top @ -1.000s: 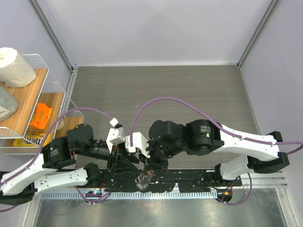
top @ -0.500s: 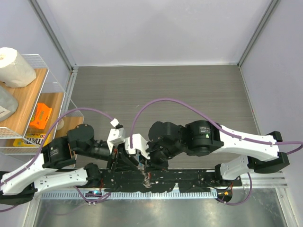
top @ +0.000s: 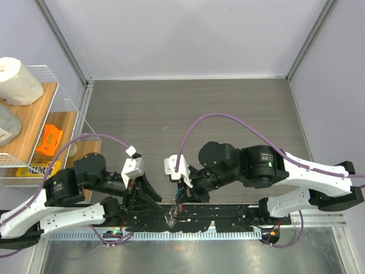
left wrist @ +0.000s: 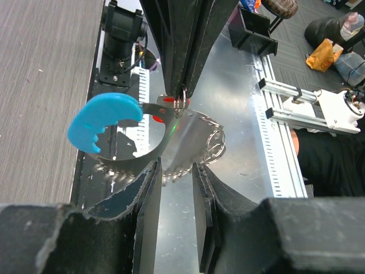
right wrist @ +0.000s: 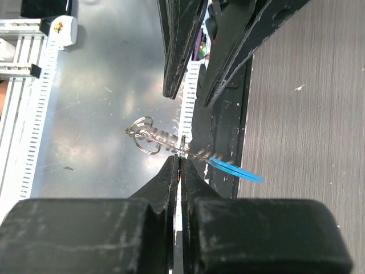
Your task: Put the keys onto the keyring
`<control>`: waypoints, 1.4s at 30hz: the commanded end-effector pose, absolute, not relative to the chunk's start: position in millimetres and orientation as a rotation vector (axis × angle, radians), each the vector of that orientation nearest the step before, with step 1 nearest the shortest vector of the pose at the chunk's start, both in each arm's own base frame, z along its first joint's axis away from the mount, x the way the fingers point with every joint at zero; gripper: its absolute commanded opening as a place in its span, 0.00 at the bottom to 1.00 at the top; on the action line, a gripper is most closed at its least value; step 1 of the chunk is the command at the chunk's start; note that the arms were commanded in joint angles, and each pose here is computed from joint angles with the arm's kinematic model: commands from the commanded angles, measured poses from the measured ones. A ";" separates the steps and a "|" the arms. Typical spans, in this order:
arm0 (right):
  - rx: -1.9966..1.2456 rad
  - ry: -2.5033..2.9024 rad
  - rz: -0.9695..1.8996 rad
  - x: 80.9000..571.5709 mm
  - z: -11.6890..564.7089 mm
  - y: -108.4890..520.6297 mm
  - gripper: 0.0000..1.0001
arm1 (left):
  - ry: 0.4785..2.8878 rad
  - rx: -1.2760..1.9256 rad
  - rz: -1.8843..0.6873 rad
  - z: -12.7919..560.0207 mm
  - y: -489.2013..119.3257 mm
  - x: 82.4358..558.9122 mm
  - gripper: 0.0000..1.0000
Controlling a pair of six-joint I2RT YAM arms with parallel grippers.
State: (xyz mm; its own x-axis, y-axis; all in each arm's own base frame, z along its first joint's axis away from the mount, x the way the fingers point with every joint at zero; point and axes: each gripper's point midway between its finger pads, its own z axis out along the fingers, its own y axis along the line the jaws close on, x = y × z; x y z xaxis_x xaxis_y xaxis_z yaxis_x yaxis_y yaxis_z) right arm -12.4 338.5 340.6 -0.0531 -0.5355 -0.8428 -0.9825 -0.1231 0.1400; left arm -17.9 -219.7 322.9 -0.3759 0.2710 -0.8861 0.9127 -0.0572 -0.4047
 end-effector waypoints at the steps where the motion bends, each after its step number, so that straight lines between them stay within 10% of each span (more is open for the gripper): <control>1: -1.618 1.513 1.172 -13.9 368.6 348.6 0.06 | 1.631 1.270 -1.481 327.9 -219.4 -20.0 0.34; 42: -1.568 1.516 1.282 -10.9 358.1 387.1 0.06 | 1.592 1.279 -1.499 336.7 -222.1 -21.4 0.29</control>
